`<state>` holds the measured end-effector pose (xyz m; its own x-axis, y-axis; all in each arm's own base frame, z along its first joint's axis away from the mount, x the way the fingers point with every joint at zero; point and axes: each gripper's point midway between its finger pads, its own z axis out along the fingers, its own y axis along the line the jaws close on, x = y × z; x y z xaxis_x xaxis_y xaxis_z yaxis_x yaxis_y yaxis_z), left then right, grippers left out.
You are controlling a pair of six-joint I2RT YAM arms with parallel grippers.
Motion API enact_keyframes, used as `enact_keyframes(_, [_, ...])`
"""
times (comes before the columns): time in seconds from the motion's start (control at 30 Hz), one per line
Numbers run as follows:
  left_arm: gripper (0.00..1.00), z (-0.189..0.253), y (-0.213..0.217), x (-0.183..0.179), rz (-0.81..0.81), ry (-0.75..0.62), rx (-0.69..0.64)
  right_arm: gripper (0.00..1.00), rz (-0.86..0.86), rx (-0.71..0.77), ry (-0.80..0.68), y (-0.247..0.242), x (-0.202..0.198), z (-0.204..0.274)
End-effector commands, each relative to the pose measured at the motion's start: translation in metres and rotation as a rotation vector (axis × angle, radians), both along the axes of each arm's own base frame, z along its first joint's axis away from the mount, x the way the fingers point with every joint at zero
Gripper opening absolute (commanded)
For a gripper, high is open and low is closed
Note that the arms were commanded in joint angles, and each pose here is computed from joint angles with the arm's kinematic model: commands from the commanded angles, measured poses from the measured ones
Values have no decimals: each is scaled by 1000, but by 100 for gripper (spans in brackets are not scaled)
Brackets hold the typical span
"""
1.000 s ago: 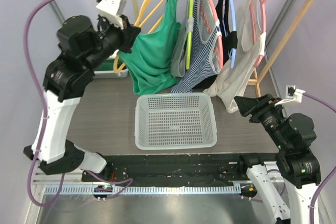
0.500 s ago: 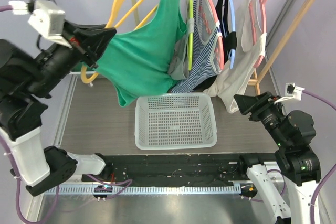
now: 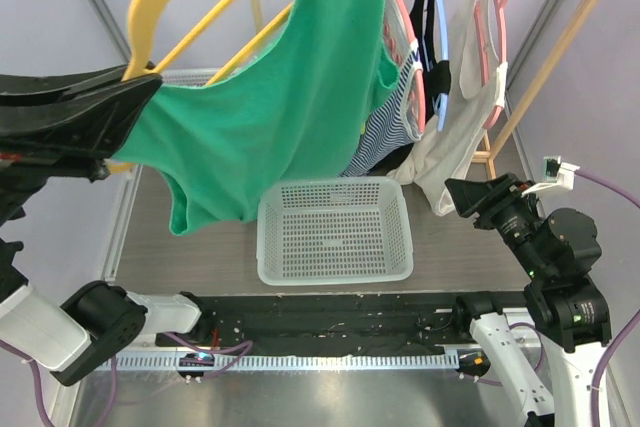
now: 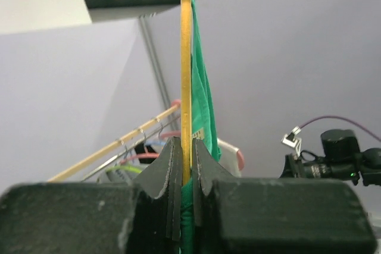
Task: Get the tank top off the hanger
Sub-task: Pick up the hanger from the clothesline.
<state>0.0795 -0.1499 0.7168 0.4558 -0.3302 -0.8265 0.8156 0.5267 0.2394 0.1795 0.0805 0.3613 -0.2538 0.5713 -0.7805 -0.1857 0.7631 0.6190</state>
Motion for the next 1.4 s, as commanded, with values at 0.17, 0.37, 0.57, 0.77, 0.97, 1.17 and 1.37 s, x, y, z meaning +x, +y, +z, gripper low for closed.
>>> enact_keyframes(0.17, [1,72,26,-74,-127,-307,-206,54,57,-4,-70,9,-1,10])
enact_keyframes(0.37, [1,76,27,-62,-83,-306,-238,86,365,-24,-172,52,-23,15])
enact_keyframes(0.57, [3,83,19,-61,-73,-361,-232,96,392,-62,-233,54,-30,18])
enact_keyframes(0.77, [1,98,27,-38,-3,-380,-306,95,374,-57,-217,52,-29,13])
enact_keyframes(0.97, [1,92,27,-4,36,-327,-308,95,351,-70,-219,48,-32,14])
enact_keyframes(1.17, [0,78,23,22,61,-274,-275,93,335,-65,-225,45,-33,15])
enact_keyframes(1.37, [0,63,21,46,113,-249,-229,92,316,-63,-221,43,-32,14])
